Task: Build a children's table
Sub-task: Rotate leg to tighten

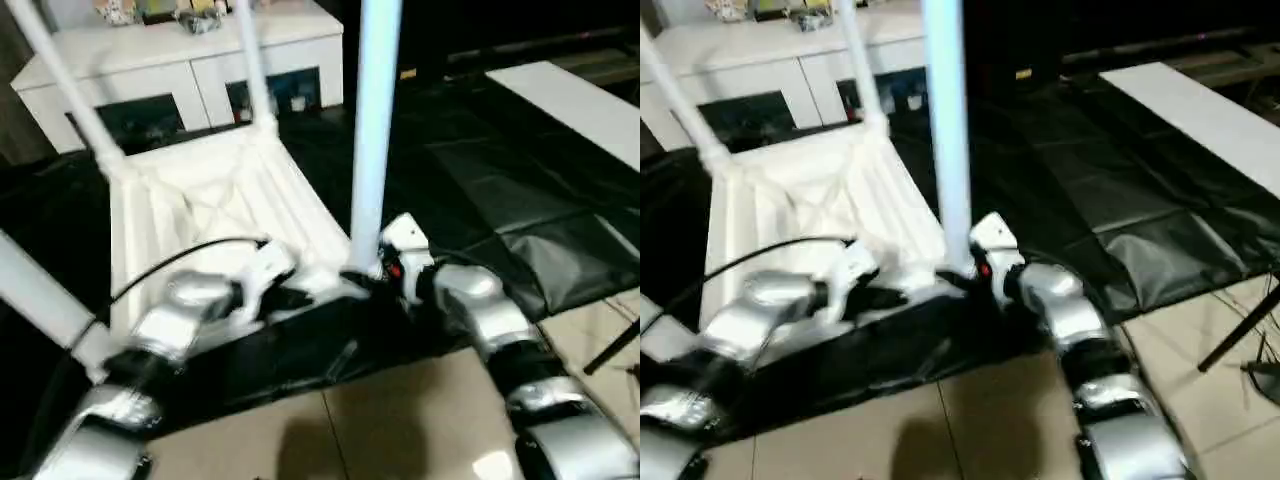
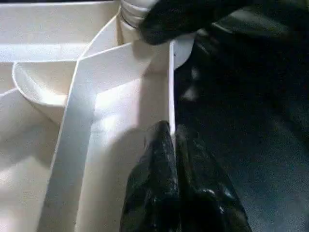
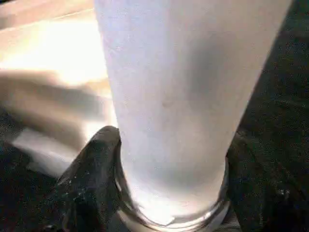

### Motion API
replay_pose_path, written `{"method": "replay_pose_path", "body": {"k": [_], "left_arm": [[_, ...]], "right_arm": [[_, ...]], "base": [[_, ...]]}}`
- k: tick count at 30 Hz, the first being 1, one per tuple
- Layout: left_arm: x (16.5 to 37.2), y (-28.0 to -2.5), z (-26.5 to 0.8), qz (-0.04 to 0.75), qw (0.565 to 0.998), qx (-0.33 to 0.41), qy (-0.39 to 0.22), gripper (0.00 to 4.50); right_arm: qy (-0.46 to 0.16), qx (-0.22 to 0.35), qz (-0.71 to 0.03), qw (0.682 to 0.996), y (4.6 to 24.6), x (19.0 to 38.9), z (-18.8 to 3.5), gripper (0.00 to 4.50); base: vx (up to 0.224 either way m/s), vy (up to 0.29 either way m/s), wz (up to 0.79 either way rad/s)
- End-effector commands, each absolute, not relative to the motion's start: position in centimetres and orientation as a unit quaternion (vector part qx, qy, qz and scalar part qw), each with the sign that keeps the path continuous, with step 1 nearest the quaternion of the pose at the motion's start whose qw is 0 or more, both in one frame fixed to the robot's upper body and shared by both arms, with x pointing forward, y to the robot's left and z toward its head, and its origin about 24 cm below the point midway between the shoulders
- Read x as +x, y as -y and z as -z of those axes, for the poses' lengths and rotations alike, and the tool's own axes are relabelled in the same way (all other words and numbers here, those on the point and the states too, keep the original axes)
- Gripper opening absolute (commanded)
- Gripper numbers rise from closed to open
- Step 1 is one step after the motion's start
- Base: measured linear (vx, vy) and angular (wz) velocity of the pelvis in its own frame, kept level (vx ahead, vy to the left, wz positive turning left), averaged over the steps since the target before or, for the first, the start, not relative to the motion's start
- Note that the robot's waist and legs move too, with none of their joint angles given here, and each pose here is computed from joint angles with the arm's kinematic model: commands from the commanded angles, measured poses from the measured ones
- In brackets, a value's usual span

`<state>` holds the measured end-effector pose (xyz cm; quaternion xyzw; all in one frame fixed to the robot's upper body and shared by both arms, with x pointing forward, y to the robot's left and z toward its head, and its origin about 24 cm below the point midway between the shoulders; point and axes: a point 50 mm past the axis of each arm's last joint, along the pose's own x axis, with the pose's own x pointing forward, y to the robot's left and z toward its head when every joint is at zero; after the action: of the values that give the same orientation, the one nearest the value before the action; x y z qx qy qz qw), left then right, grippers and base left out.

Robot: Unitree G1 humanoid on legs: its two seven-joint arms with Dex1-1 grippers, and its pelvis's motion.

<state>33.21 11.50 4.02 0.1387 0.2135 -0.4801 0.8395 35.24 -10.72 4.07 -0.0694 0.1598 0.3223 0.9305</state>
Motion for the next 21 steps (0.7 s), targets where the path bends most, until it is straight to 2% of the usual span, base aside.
{"method": "replay_pose_path", "body": {"k": [1, 2, 5, 8, 9, 10, 12, 13, 15, 18, 19, 21], "left_arm": [[35.0, -9.9, -4.6, 0.395, 0.887, 0.123, -0.204, 0.00], [35.0, -9.9, -4.6, 0.395, 0.887, 0.123, -0.204, 0.00], [35.7, -8.4, -5.3, 0.379, 0.898, 0.126, -0.186, 0.00], [35.6, -7.3, -5.5, 0.397, 0.891, 0.144, -0.167, 0.00], [35.5, -7.2, -5.5, 0.406, 0.887, 0.146, -0.164, 0.00], [35.3, -7.1, -5.4, 0.416, 0.883, 0.146, -0.163, 0.00], [35.2, -7.2, -5.2, 0.424, 0.879, 0.147, -0.162, 0.00], [35.1, -7.2, -5.1, 0.428, 0.877, 0.150, -0.160, 0.00], [35.1, -7.2, -5.1, 0.432, 0.875, 0.150, -0.158, 0.00], [35.1, -7.3, -5.1, 0.436, 0.874, 0.149, -0.153, 0.00], [35.1, -7.2, -5.2, 0.443, 0.872, 0.154, -0.140, 0.00], [35.0, -7.2, -5.3, 0.448, 0.870, 0.157, -0.131, 0.00]], "right_arm": [[-0.203, -0.036, -0.250, 0.946, 9.2, 35.4, -2.7, 2.67], [-0.203, -0.036, -0.250, 0.946, 9.2, 35.4, -2.7, 2.67], [-0.207, -0.013, -0.191, 0.960, 8.9, 36.0, -2.9, 2.67], [-0.198, -0.011, -0.158, 0.967, 8.8, 36.5, -3.5, 2.67], [-0.191, -0.001, -0.164, 0.968, 8.8, 36.6, -3.7, 3.02], [-0.183, 0.002, -0.166, 0.969, 8.9, 36.7, -3.9, 3.02], [-0.166, 0.014, -0.160, 0.973, 9.3, 36.8, -4.4, 3.40], [-0.163, 0.014, -0.158, 0.974, 9.5, 36.9, -4.4, 3.42], [-0.154, 0.008, -0.148, 0.977, 9.9, 37.0, -4.6, 3.70], [-0.140, -0.006, -0.143, 0.980, 10.5, 37.1, -5.0, 3.81], [-0.125, -0.046, -0.166, 0.977, 11.2, 36.7, -5.2, 3.81], [-0.120, -0.059, -0.187, 0.973, 11.6, 36.2, -5.3, 3.81]], "base": [[0.000, 0.000, 0.00], [0.000, 0.000, 0.00], [0.000, 0.000, 0.00], [0.000, 0.000, 0.00], [0.000, 0.000, 0.00], [0.000, 0.000, 0.00], [0.000, 0.000, 0.00], [0.000, 0.000, 0.00], [0.000, 0.000, 0.00], [0.000, 0.000, 0.00], [0.000, 0.000, 0.00], [0.000, 0.000, 0.00]]}}
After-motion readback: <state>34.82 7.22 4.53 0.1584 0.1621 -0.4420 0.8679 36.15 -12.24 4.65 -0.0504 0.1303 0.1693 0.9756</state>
